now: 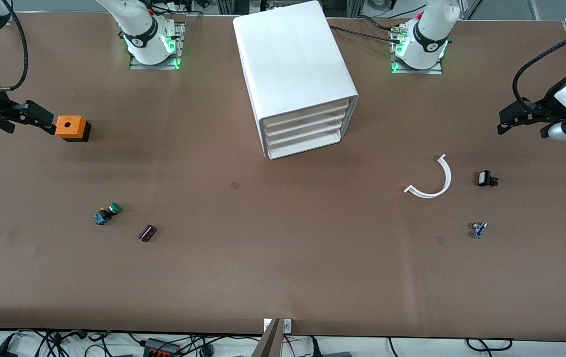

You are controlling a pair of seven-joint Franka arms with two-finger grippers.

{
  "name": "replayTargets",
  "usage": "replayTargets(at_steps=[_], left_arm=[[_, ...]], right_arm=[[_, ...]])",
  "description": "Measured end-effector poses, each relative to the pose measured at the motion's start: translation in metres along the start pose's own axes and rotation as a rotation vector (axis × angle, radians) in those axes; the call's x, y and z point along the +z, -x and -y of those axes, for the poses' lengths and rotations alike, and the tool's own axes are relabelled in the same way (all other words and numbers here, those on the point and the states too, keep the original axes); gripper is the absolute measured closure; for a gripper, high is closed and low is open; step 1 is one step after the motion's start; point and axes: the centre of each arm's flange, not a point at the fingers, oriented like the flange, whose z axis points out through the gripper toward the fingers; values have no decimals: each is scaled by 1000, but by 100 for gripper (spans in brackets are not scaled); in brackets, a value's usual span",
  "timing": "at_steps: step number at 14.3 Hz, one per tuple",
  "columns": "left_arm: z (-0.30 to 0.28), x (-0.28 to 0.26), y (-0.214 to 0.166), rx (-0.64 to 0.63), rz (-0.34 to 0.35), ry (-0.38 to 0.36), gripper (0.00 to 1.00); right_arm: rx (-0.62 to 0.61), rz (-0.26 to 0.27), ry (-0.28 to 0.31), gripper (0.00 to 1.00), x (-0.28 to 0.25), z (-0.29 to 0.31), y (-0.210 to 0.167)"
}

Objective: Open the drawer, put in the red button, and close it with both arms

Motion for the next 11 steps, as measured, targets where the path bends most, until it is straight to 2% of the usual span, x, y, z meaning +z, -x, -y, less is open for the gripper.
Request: replayTargets(at_steps=[11], left_arm=[[1, 2, 3, -3, 24, 2, 0]], right_arm=[[-18, 10, 0, 0, 1, 8, 1]])
